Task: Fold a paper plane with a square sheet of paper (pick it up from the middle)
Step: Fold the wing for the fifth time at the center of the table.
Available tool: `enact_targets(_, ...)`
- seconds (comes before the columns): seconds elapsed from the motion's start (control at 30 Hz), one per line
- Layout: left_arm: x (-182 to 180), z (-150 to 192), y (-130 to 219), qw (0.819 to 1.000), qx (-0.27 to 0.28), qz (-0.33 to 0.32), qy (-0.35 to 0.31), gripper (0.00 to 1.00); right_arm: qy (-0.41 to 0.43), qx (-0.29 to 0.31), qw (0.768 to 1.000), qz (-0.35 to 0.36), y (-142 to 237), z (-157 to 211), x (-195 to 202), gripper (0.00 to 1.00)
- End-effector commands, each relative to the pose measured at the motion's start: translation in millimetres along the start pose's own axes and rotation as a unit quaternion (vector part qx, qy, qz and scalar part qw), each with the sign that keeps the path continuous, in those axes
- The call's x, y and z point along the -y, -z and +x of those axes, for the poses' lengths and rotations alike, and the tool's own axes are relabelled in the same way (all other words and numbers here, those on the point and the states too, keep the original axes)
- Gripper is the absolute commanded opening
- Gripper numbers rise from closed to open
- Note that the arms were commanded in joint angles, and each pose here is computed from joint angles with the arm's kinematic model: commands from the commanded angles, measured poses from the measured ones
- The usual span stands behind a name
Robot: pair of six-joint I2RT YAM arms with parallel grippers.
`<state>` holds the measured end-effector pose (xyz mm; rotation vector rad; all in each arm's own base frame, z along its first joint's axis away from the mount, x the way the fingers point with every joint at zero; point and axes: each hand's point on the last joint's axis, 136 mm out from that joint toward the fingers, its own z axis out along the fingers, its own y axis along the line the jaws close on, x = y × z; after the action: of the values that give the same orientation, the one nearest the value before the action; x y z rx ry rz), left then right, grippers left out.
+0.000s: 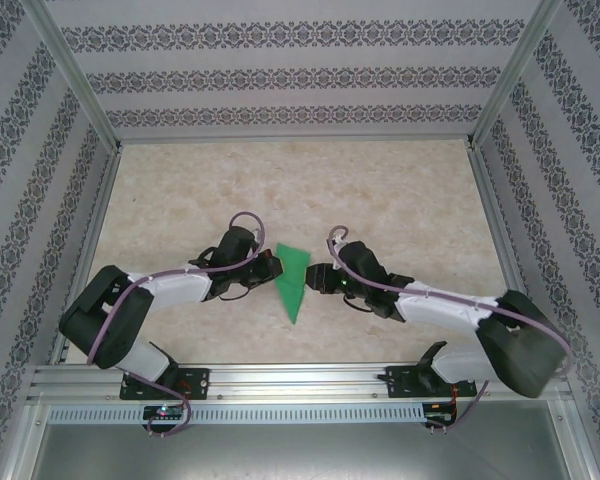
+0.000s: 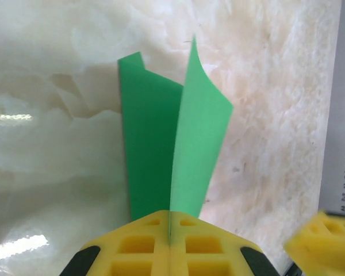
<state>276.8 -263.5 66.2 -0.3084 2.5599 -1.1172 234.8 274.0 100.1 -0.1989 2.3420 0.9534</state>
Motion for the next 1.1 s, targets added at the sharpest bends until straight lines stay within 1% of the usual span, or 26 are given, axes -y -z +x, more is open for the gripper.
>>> enact_targets(0.0,-7,-7,6,0.997,0.056,-0.032,0.049,0.00,0.066,0.045,0.994,0.076,14,0,16,0.34)
enact_targets(0.03,-7,-6,7,0.996,0.061,-0.034,0.058,0.00,0.089,0.059,0.991,0.084,18,1,15,0.34)
enact_targets(0.1,-7,-4,8,0.994,0.070,-0.034,0.071,0.00,0.132,0.077,0.986,0.069,21,8,6,0.35)
enact_targets(0.13,-7,-2,8,0.994,0.073,-0.034,0.078,0.00,0.154,0.092,0.982,0.054,22,12,0,0.40)
enact_targets(0.17,-6,-1,8,0.993,0.077,-0.031,0.081,0.00,0.174,0.102,0.978,0.050,23,16,-3,0.42)
enact_targets(0.27,-3,2,5,0.993,0.076,-0.028,0.083,0.00,0.255,0.099,0.959,0.067,22,37,-4,0.44)
enact_targets(0.37,4,6,-2,0.995,0.065,-0.023,0.074,0.00,0.334,0.076,0.934,0.104,17,51,-4,0.45)
enact_targets(0.4,7,9,-5,0.995,0.059,-0.020,0.072,0.00,0.340,0.090,0.928,0.120,17,43,-9,0.45)
enact_targets(0.43,9,11,-9,0.996,0.052,-0.020,0.071,0.00,0.345,0.098,0.925,0.123,17,43,-10,0.45)
enact_targets(0.53,11,16,-17,0.996,0.041,-0.023,0.073,0.00,0.360,0.106,0.921,0.106,14,45,-18,0.47)
enact_targets(0.6,11,16,-20,0.996,0.041,-0.023,0.077,0.00,0.384,0.098,0.911,0.116,12,49,-16,0.48)
enact_targets(0.7,11,17,-22,0.996,0.040,-0.027,0.080,0.00,0.425,0.078,0.895,0.111,4,60,-24,0.49)
enact_targets(0.77,11,16,-22,0.996,0.040,-0.029,0.079,0.00,0.440,0.066,0.889,0.111,-2,66,-29,0.49)
enact_targets(0.87,12,16,-22,0.996,0.039,-0.033,0.077,0.00,0.455,0.065,0.880,0.123,-9,69,-32,0.50)
enact_targets(0.97,14,15,-22,0.996,0.038,-0.031,0.077,0.00,0.468,0.064,0.868,0.154,-16,70,-29,0.50)
enact_targets(1.03,13,16,-22,0.996,0.037,-0.033,0.077,0.00,0.482,0.069,0.850,0.199,-18,66,-21,0.50)
enact_targets(1.07,14,15,-22,0.996,0.037,-0.033,0.077,0.00,0.489,0.067,0.844,0.209,-19,65,-22,0.49)
